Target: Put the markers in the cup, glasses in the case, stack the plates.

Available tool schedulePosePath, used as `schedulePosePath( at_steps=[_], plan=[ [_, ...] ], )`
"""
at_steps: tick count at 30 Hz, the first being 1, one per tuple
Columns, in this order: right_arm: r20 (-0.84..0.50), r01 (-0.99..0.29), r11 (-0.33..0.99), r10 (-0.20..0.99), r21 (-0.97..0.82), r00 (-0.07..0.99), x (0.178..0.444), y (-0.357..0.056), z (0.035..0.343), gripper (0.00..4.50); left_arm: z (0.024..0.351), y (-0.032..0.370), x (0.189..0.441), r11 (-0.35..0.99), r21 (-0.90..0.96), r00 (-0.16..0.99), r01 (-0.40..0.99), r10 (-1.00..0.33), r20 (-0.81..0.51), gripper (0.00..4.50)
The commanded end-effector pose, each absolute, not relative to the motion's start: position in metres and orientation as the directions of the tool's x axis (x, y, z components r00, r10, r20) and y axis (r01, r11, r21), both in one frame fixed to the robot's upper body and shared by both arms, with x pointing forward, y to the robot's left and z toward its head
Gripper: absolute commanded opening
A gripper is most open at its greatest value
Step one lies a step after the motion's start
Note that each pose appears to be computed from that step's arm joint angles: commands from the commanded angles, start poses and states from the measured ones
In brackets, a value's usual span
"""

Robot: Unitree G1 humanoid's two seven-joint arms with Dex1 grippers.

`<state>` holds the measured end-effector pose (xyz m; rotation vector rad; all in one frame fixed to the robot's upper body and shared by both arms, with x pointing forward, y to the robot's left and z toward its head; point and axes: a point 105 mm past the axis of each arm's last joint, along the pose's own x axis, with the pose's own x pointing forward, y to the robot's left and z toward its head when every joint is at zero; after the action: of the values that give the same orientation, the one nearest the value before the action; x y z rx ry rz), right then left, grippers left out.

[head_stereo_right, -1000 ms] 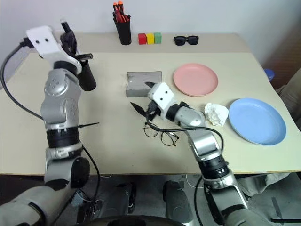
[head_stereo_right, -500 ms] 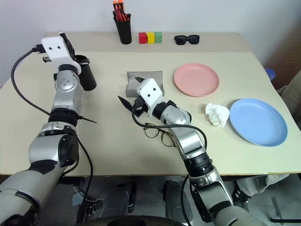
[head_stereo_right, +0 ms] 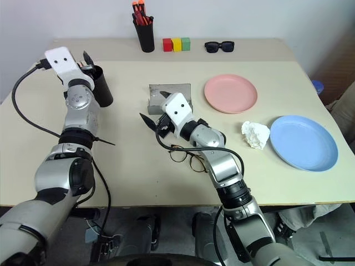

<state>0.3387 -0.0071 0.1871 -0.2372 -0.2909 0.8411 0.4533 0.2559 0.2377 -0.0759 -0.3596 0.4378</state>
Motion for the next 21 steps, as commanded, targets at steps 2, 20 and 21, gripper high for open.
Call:
schedulePosePath(
  at_steps=[2,20,21],
  plan=[
    [0.204,-0.692,0.635,0.769,-0.343,0.605,0.331,-0.008,0.201,4.50,0.294,0.214,0.449,0.974,-0.193,0.856,-0.119,0.199,0.476,3.81],
    [-0.172,-0.717,0.542,0.733,-0.439,0.658,0.309,-0.124,0.170,4.50,0.179,0.077,0.438,0.544,0.284,0.612,0.789,-0.738,-0.284,3.81],
    [-0.181,-0.709,0.550,0.719,-0.442,0.671,0.307,-0.129,0.168,4.50,0.175,0.073,0.437,0.513,0.288,0.586,0.809,-0.744,-0.321,3.81]
  ],
)
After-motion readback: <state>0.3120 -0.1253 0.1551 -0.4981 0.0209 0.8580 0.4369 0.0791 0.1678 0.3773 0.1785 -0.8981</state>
